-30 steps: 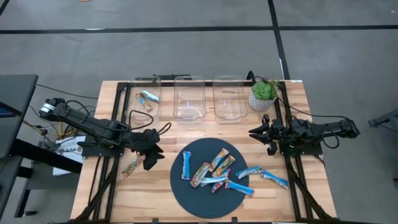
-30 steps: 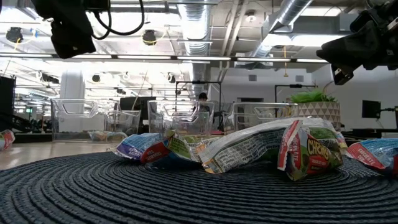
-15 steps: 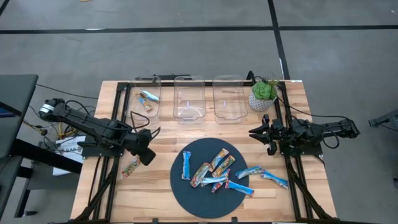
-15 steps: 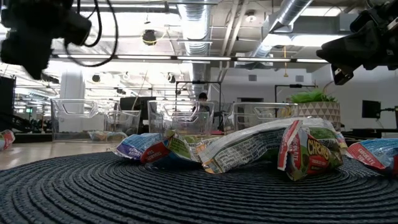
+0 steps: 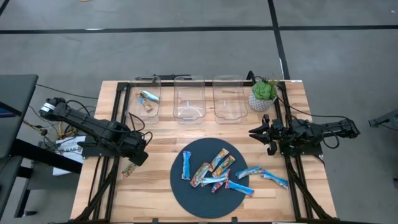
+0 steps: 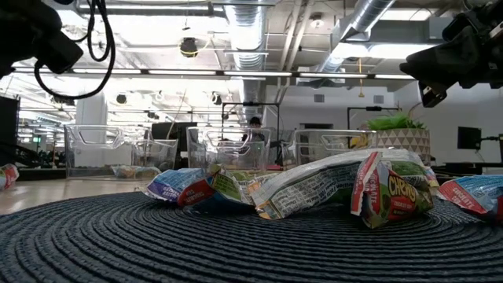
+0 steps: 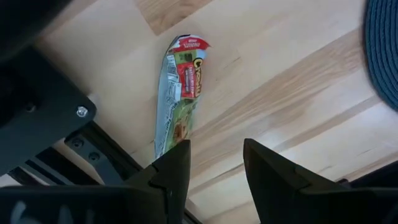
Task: Pick and place Granola Bars by type
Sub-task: Put the red granola bar into the middle transparent bin
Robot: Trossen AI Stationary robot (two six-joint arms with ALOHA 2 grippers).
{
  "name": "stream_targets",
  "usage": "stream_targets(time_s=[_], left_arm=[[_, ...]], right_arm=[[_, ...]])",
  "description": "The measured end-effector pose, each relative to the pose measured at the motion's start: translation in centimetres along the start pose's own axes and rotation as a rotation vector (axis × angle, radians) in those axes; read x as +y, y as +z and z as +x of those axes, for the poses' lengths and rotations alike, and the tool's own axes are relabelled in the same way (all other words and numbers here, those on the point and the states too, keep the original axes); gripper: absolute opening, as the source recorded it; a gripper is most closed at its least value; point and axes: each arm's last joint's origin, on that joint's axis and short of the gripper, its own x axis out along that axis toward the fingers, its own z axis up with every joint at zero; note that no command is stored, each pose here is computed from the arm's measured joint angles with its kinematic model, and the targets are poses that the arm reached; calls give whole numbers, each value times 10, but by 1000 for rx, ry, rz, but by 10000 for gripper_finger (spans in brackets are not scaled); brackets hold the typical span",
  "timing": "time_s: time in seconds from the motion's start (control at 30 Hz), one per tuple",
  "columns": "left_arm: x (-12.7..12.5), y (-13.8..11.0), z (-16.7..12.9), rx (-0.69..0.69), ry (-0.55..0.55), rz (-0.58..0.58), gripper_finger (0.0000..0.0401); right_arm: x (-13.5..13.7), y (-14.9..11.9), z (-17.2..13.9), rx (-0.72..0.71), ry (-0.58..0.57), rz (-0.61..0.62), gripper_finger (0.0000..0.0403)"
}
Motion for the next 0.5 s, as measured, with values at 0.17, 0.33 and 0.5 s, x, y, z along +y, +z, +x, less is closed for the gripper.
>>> stream_targets(time_s=[0.17, 0.33, 0.5], left_arm=[[1, 1, 2, -2, 43, 0, 141], [2, 3, 15, 7, 143, 29, 141], [-3, 8, 33, 20, 182, 85, 141]], right_arm=[[0, 0, 0, 0, 0, 0, 77], [0, 0, 0, 1, 0, 0, 77], [0, 0, 0, 0, 0, 0, 77]])
